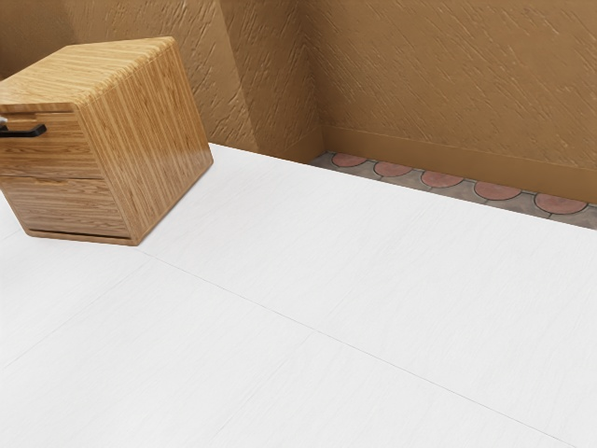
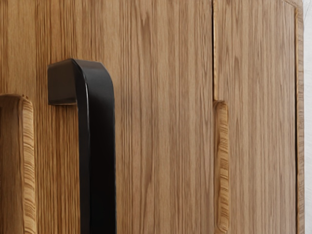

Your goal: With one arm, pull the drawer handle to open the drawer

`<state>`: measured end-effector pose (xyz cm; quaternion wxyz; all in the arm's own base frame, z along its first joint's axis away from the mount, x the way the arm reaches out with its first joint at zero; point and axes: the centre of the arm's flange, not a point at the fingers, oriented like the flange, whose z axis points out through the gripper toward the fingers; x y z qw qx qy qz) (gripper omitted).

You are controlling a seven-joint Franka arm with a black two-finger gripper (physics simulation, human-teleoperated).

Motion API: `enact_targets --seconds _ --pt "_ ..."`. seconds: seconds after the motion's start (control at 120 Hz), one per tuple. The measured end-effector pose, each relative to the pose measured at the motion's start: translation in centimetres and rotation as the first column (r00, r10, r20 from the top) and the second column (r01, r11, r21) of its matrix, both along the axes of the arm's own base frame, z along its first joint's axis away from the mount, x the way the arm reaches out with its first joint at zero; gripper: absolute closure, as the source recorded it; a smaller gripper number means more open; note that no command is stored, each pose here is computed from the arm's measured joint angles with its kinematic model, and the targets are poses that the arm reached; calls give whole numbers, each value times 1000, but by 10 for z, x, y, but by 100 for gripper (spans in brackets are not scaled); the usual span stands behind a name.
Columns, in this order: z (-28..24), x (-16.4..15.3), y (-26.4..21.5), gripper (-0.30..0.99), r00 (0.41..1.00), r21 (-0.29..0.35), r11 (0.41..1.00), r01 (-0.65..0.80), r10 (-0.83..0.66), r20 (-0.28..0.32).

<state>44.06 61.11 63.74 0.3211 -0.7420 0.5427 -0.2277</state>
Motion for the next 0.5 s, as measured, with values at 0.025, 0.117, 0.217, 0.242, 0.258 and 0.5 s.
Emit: enact_targets --seconds 0.025,0.117,0.217,0.242,0.258,0.5 --pt "1 -1 0 2 1000 -6 1000 -1 1 2" --pt "-1 -4 0 2 1000 -26 1000 -4 4 -4" --pt "-2 -8 1 1 1000 -49 999 -15 15 -7" --pt "-2 -8 1 1 1000 -54 998 -16 15 -5" --pt "-1 -8 1 1 1000 -57 998 -16 16 -4" --pt "-1 -11 1 1 999 -102 995 -14 17 28"
